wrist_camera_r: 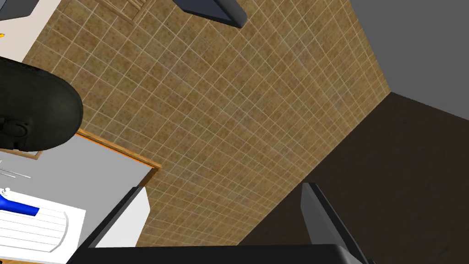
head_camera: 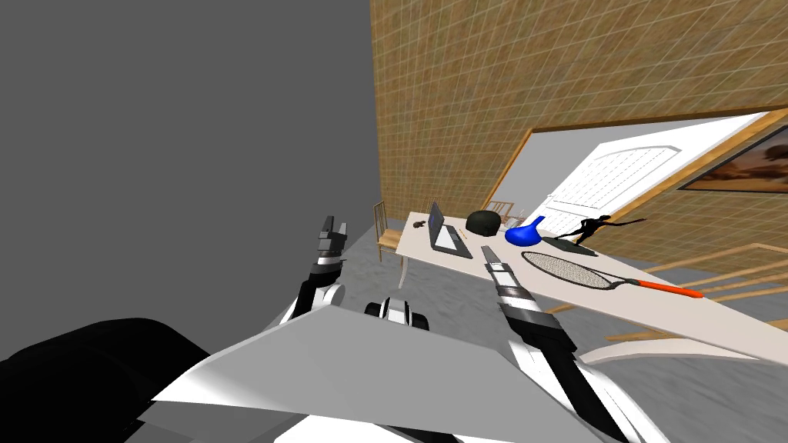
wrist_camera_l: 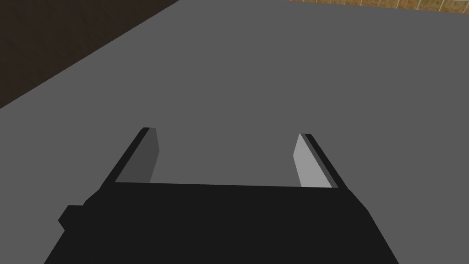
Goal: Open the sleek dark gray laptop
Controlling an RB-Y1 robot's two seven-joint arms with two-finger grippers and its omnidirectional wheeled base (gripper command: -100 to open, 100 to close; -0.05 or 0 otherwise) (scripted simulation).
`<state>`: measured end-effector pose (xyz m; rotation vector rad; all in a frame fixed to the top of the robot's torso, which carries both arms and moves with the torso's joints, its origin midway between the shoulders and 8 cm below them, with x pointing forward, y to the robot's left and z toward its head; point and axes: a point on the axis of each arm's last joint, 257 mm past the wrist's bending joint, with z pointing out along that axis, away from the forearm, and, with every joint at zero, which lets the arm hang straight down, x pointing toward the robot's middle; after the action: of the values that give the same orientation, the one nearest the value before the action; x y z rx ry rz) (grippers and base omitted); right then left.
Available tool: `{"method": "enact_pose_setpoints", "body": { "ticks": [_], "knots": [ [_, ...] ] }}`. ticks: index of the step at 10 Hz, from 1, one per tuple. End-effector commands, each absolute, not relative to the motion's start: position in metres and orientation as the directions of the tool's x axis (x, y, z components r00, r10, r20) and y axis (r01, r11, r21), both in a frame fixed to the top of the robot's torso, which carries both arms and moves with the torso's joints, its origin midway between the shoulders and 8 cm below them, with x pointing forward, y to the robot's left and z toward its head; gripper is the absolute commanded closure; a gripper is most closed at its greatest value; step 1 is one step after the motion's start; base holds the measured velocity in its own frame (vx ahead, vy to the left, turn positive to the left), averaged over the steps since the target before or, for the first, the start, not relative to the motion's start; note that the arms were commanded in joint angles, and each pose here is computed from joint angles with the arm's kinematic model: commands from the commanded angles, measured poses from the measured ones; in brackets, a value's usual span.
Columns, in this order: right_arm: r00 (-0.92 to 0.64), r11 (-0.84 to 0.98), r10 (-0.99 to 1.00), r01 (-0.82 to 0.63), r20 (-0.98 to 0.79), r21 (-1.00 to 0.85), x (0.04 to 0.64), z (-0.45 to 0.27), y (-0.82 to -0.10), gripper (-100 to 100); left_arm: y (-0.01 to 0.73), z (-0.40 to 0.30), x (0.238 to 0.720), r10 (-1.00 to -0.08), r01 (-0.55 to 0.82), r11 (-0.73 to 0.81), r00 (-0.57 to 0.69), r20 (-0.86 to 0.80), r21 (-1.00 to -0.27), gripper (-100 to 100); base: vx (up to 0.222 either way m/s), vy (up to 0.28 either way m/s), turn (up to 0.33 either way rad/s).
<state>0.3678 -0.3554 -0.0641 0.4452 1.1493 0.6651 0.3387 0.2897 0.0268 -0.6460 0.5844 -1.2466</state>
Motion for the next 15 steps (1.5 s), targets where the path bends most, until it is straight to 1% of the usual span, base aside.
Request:
{"method": "enact_pose_setpoints", "body": {
  "ticks": [1,4,7,11,15],
  "knots": [
    [0.235,0.844,0.537,-0.156,-0.810,0.513,0.368,-0.083,-0.377,-100,0.290,0.027,0.339,-0.974,0.664,0.190,0.221,-0.053,-0.724,0,0.067,0.133,-0.002],
    [0.199,0.932,0.362,-0.071,-0.911,0.355,0.368,-0.095,-0.403,-100,0.290,0.027,0.339,-0.974,0.664,0.190,0.221,-0.053,-0.723,0,0.047,0.114,0.004],
    [0.156,0.980,0.197,-0.008,-0.968,0.198,0.367,-0.103,-0.429,-100,0.290,0.027,0.339,-0.974,0.664,0.190,0.221,-0.053,-0.723,0,0.049,0.114,0.014],
    [0.093,0.998,-0.008,0.057,-0.996,-0.003,0.366,-0.107,-0.462,-100,0.290,0.027,0.339,-0.974,0.664,0.190,0.221,-0.053,-0.723,0,0.046,0.109,0.029],
    [0.021,0.973,-0.205,0.109,-0.978,-0.202,0.366,-0.106,-0.500,-100,0.290,0.027,0.339,-0.974,0.664,0.190,0.221,-0.053,-0.723,0,0.053,0.104,0.054]
  ]
}}
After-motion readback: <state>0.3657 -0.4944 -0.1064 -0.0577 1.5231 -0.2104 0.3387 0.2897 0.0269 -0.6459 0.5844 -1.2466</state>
